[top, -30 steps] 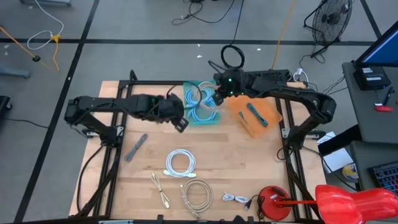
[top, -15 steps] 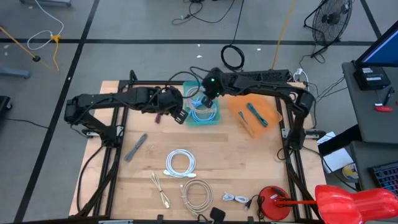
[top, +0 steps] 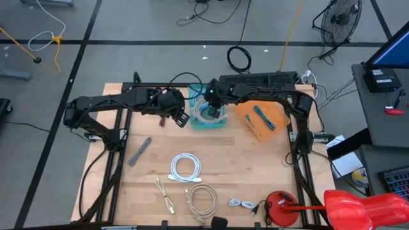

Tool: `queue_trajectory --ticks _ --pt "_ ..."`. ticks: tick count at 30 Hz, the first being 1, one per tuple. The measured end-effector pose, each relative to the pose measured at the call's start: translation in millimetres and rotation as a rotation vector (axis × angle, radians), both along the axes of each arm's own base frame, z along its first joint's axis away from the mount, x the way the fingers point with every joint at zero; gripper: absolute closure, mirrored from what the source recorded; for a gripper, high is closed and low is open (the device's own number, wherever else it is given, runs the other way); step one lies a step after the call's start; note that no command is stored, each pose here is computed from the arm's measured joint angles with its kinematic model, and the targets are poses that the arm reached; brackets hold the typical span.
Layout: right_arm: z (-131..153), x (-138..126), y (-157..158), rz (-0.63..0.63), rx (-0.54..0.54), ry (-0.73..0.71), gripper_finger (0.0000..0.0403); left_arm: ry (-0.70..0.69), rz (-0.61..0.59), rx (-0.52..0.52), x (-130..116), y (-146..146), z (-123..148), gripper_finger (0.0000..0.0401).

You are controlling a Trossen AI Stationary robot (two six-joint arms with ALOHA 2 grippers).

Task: Pick & Place USB Port
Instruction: Put the top brown charger cable into the green bin

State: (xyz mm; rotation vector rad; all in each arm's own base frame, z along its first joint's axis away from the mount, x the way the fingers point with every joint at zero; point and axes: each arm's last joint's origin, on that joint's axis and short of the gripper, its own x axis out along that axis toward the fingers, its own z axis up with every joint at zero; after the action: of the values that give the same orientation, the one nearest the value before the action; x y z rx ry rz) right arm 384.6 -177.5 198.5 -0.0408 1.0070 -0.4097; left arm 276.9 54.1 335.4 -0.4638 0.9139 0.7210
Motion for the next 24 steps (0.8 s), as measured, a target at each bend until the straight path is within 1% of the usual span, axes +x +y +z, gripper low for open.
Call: queue_trajectory --ticks 5,8,11,24 --pt "-0.9 0.0 3.0 -0.002 0.012 0.010 0.0371 0.008 0.012 0.021 -2.5 0.3 1.0 0.0256" --pt "-2.7 -2.3 4.5 -0.015 0.045 0.029 0.0371 0.009 0.013 0.030 -2.6 0.5 1.5 0.0256" --pt "-3.7 -3.0 6.3 0.003 0.083 0.032 0.0371 0.012 0.016 0.035 -2.4 0.7 1.2 0.0256" --pt "-4.3 -0.8 13.2 0.040 0.107 0.032 0.0371 0.011 0.032 0.047 -2.8 2.5 1.4 0.0256"
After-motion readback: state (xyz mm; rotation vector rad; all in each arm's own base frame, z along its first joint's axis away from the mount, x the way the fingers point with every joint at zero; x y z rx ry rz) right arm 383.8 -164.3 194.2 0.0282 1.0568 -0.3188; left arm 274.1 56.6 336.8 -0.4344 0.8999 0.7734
